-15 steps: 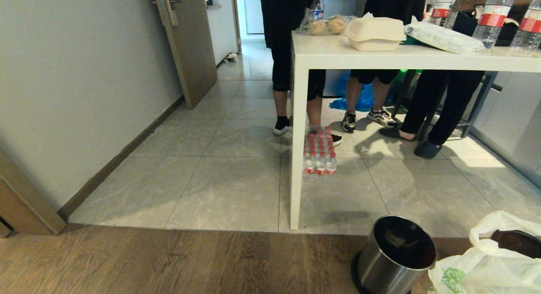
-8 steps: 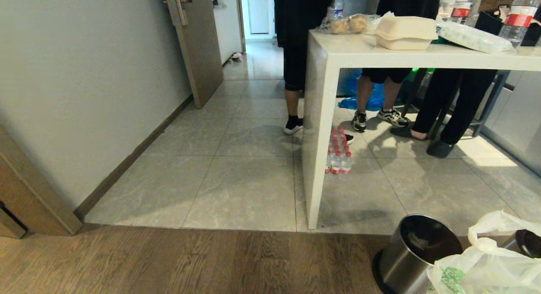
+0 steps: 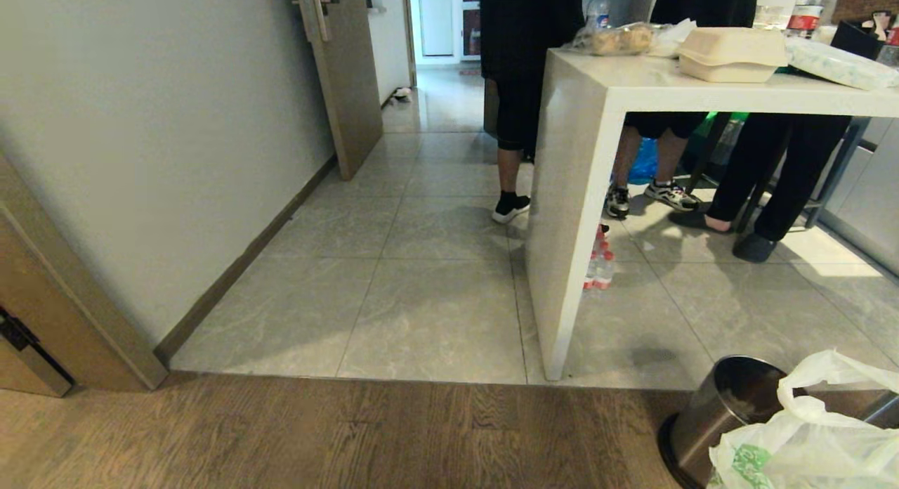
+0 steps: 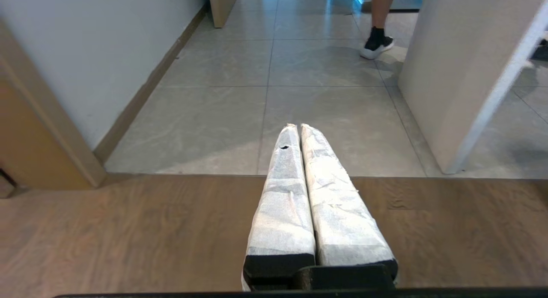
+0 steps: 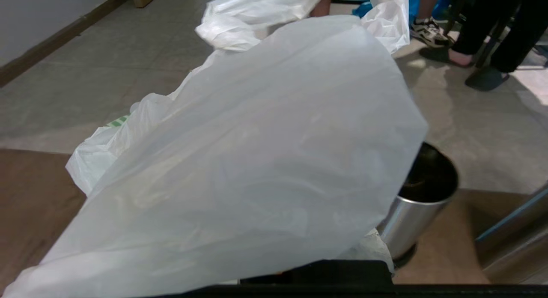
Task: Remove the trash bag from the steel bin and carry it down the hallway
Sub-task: Put the trash bag at the door
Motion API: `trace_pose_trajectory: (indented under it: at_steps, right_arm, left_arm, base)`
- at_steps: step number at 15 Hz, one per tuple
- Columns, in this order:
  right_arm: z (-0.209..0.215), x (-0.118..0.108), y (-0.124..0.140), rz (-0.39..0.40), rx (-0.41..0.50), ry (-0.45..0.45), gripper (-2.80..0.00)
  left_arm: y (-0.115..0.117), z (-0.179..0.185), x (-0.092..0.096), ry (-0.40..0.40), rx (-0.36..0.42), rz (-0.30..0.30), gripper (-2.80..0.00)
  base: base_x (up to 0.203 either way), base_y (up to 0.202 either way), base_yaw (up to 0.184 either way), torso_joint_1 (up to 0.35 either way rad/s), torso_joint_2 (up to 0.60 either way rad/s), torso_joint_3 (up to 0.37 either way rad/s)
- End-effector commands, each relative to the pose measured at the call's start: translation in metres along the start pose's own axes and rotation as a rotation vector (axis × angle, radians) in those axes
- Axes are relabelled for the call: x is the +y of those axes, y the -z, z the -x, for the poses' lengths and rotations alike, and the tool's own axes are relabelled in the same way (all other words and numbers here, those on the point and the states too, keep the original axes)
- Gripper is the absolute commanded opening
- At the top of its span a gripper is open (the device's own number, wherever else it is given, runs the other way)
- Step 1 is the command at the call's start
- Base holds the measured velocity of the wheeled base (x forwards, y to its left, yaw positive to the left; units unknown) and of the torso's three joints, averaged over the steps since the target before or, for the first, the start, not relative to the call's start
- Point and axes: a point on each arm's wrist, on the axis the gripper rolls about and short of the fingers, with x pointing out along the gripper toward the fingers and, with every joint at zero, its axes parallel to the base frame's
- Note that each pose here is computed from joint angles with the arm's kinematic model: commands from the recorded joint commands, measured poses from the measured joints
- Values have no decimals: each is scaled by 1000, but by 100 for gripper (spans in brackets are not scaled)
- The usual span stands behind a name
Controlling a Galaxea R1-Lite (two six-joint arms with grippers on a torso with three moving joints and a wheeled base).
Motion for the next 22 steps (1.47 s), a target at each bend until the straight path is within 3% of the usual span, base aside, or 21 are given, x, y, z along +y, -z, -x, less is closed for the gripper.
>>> trace_pose_trajectory:
  at_steps: [1,13,22]
  right_arm:
    - [0,0,0,1,1,-1,-280]
    - [0,0,0,1,1,0,-280]
    - [0,0,0,1,2,-1,-280]
  left_arm:
    - [0,0,0,0,0,0,-280]
    - [0,0,0,0,0,0,-280]
    - [0,0,0,0,2,0,-280]
  base:
    - [0,197,-3,6,3,6]
    - [0,193,0,2,1,3]
    - [0,21,0,1,1,1]
